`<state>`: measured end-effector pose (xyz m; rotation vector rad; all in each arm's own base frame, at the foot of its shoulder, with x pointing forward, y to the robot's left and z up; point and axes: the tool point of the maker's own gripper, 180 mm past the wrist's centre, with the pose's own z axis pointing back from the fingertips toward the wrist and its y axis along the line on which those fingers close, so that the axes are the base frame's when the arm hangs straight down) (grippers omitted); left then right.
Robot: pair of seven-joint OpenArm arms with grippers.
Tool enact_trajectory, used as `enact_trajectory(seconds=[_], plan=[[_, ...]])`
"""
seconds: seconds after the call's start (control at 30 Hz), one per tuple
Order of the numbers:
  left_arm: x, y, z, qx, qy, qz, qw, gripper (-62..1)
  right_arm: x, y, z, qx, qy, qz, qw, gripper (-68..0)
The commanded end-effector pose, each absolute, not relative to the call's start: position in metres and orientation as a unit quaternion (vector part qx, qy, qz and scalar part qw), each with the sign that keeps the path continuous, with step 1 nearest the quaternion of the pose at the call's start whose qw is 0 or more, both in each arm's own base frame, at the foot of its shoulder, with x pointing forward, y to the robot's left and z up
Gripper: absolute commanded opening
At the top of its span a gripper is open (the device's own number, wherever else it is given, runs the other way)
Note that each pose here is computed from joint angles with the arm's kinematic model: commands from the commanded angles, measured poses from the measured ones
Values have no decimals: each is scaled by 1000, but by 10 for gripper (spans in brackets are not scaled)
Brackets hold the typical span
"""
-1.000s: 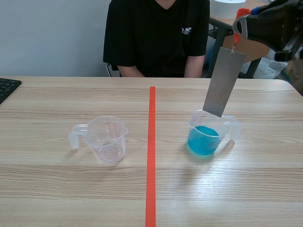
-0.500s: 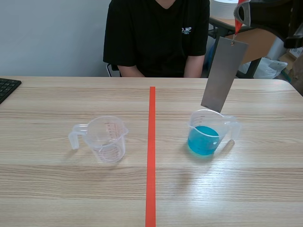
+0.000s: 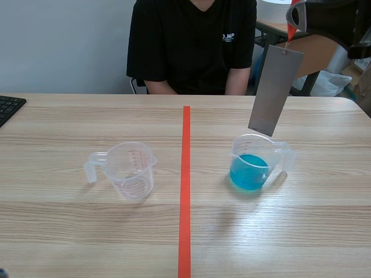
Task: Do the redox reaction experiment.
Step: 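Raise the plate and point at it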
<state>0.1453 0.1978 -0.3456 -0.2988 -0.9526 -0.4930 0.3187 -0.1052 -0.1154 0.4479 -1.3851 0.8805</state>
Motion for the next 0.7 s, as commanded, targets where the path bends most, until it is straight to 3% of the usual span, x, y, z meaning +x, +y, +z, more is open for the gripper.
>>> enact_trajectory(seconds=[0.0, 0.17, 0.37, 0.67], plan=[[167, 193, -328, -159, -477, -244, 829, -560, 318, -105, -102, 194, -625, 397, 644, -662], [208, 182, -293, -201, -498, -303, 787, -560, 317, -105, -101, 195, -625, 396, 644, -662], [250, 160, -255, -206, -544, -355, 732, -560, 317, -105, -101, 196, -625, 396, 644, -662], [276, 105, -251, -230, -562, -375, 700, -560, 317, -105, -101, 196, -625, 396, 644, -662]])
